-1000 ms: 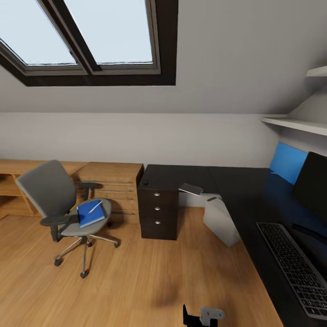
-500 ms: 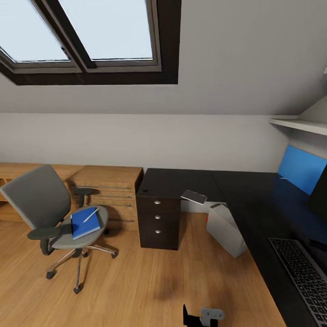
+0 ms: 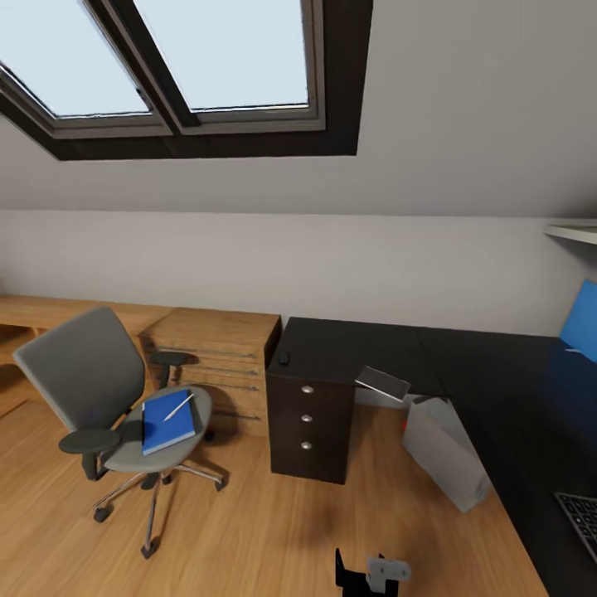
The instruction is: In the bedroom, organize the workspace by keeping the computer under the desk, ensuring the monitor is on the desk, placing the keyboard on the desk next to the monitor, placing the mouse on the desk next to the keyboard, moving the folder from the swivel chair onto the desk next to the mouse, stacking the notebook on top of the folder with the pen on top of the notebook, and positioning the swivel chair next to the desk.
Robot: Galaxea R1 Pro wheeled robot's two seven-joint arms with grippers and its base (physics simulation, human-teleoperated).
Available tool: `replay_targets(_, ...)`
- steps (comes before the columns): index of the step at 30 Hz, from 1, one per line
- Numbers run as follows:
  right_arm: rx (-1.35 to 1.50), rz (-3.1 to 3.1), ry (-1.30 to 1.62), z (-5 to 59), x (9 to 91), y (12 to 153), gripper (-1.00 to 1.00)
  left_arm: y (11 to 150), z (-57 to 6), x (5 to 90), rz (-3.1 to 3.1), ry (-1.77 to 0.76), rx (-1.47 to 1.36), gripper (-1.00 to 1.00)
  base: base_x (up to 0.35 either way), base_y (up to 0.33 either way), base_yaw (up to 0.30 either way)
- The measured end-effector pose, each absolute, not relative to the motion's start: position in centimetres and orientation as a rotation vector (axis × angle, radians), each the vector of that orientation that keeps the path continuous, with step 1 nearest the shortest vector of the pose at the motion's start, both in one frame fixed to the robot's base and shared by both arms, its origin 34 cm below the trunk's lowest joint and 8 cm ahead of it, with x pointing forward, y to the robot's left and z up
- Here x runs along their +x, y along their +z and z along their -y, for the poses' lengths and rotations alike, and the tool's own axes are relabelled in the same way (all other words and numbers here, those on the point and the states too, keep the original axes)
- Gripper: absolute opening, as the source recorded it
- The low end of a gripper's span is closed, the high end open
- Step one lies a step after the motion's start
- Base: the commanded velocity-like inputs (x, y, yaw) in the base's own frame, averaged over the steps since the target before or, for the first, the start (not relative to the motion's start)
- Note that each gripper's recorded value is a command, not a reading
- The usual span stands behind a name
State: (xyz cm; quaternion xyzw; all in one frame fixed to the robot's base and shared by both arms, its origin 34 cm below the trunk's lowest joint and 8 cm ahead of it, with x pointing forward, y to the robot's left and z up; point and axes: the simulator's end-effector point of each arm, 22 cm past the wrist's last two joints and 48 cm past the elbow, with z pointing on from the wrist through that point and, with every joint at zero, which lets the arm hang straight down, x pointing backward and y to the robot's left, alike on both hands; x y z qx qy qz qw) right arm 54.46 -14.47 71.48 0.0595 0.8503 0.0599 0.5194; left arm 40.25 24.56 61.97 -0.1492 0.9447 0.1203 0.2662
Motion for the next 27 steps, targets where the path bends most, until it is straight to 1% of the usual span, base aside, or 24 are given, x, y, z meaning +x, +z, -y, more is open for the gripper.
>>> replay_targets(5, 0.143, -2.032, 0.143, 14.49, 54.6, 71.75, 1.0, 62.1, -24.5, 40.4, -2.546, 0.322, -0.403, 1.0, 0.322, 0.0, 0.203)
replay_targets(24, 0.145, -2.041, 0.139, 14.56, 54.43, 71.36, 1.0, 61.83, -24.44, 40.08, -2.557, 0.324, -0.402, 1.0, 0.322, 0.0, 0.248)
replay_targets(27, 0.138, -2.043, 0.141, 14.45, 54.37, 71.27, 1.0, 61.68, -24.56, 39.82, -2.563, 0.331, -0.399, 1.0, 0.322, 0.0, 0.129)
